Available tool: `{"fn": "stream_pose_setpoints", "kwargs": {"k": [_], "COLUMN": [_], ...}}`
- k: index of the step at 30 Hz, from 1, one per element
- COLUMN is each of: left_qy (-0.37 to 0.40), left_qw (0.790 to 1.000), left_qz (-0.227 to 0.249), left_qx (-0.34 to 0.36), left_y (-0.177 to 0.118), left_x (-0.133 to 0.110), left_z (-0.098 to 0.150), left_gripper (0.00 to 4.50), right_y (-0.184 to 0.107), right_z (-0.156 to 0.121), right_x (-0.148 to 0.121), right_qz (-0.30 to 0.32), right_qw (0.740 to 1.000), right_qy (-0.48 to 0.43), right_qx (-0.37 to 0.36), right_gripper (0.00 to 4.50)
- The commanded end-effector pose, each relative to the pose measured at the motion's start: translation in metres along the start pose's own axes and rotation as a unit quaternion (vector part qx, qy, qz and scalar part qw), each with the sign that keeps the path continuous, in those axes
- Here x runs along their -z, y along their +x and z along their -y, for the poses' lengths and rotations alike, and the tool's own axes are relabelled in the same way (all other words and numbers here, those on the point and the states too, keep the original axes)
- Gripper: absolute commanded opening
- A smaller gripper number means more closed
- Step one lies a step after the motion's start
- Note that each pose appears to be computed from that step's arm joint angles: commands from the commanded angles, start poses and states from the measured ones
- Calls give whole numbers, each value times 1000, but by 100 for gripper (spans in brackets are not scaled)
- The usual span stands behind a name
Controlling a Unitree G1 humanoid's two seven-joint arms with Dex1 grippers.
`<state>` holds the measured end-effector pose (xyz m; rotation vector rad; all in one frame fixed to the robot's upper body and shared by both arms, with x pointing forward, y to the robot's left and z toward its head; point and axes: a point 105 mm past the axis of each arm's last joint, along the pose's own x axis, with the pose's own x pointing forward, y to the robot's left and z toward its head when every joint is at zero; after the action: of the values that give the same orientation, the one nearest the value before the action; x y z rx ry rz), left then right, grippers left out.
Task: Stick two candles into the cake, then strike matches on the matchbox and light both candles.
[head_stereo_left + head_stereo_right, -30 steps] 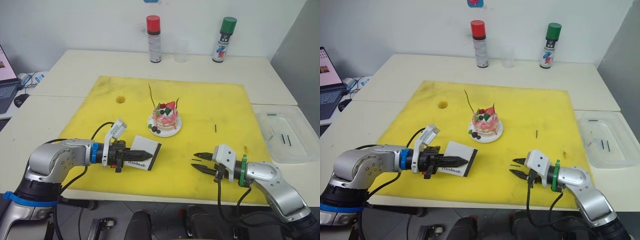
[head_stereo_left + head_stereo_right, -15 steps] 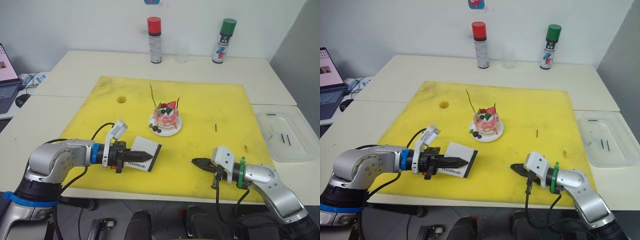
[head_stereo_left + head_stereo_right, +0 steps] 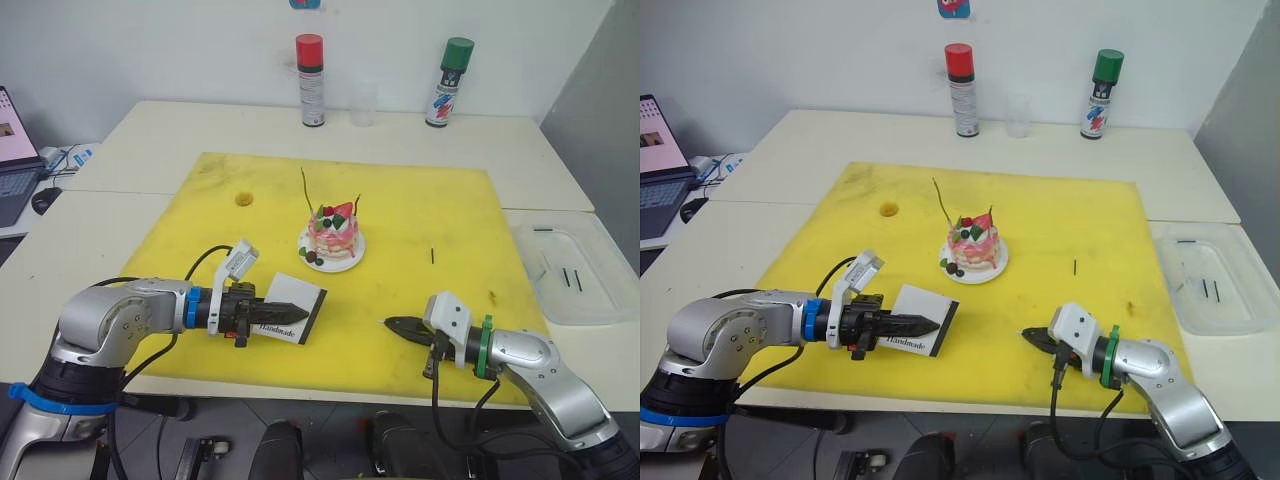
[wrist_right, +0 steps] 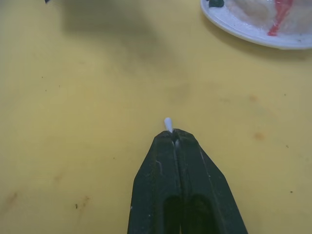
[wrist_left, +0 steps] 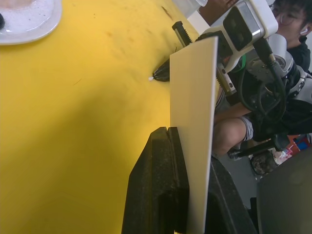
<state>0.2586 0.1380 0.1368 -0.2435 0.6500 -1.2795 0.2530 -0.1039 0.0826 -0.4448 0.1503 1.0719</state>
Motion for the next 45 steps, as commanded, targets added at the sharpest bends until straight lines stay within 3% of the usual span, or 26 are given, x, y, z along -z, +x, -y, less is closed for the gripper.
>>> {"fn": "stream_pose_setpoints", "kwargs": {"k": [1, 5, 25, 28, 31, 39, 45], "left_qy": [16, 15, 11, 10, 10, 6, -8], "left_qw": [1000, 1000, 1000, 1000, 1000, 1000, 999], "left_qz": [9, 10, 13, 12, 12, 13, 31], "left_qx": [6, 5, 4, 4, 4, 3, 2], "left_y": [-1, -1, -1, -1, -2, -4, -2], "left_x": [-7, -7, -6, -5, -4, -1, -5], "left_z": [7, 7, 1, 0, 0, -3, -5], "left_gripper": [0, 0, 0, 0, 0, 0, 0], "right_y": [-4, -3, 3, 4, 4, 2, -6], "right_z": [4, 4, 0, 0, 0, 2, 7], "right_x": [3, 3, 3, 5, 6, -1, -23], "right_qz": [-12, -14, -11, -17, -19, -4, 28], "right_qw": [1000, 1000, 1000, 1000, 1000, 1000, 999], "right_qy": [-10, -21, -7, -11, -11, 1, 37], "right_qx": [15, 16, -11, -13, -14, -8, 2], "right_gripper": [39, 161, 161, 103, 10, 4, 4]}}
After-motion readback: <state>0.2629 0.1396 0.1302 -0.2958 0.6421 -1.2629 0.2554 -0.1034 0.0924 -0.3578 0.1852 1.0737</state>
